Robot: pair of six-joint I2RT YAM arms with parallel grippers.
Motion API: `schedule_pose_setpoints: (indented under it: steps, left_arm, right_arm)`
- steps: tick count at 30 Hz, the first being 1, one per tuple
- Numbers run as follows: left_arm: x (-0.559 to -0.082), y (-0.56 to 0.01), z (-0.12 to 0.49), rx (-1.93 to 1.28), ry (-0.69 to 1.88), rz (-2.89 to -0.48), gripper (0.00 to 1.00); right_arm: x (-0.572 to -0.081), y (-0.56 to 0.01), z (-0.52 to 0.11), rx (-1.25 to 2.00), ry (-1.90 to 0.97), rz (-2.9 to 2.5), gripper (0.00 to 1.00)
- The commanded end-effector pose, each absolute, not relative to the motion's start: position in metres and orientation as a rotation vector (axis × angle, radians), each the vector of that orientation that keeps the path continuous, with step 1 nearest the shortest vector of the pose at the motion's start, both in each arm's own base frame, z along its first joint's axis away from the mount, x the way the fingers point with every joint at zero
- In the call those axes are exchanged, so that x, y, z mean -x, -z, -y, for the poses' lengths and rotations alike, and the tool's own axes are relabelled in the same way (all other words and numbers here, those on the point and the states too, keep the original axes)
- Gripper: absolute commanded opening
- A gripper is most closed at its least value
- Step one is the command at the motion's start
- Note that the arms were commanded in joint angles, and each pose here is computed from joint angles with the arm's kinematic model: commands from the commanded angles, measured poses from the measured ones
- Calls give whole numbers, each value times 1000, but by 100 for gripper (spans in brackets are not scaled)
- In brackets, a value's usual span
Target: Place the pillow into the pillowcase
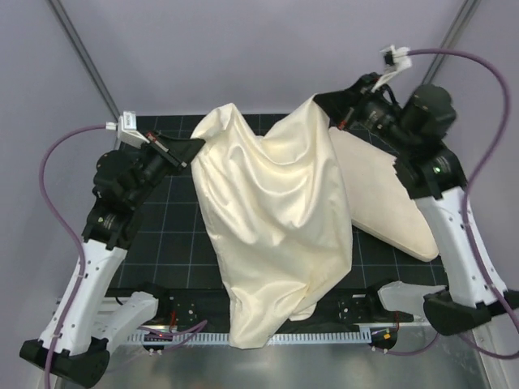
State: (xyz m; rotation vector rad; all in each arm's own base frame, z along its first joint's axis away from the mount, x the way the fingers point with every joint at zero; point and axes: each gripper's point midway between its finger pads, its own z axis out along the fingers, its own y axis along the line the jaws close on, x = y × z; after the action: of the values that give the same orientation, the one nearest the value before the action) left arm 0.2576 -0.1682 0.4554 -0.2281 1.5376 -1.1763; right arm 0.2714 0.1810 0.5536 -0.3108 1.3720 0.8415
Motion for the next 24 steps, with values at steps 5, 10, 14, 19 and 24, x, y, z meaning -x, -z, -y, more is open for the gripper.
schedule_pose_setpoints:
  steps: [5,10,14,19,24]
  left_arm:
    - [-314,-341,77,660,770,-1616,0]
    - [-337,-293,42,813,722,-1632,0]
    - [-354,-267,-12,986,655,-1584,0]
    - [-358,-263,-61,1074,494,-1513,0]
    - [-345,-253,-98,1136,190,-1574,83]
  right_arm:
    - [-345,-480,-228,344,-951,-1494,4]
    - [-394,-450,-258,343,-979,-1506,4]
    - [-429,-443,-302,390,-1020,-1487,4]
    - [-468,-437,-375,447,-1108,-1454,4]
    - [-505,-450,-399,364,-1163,-1407,78]
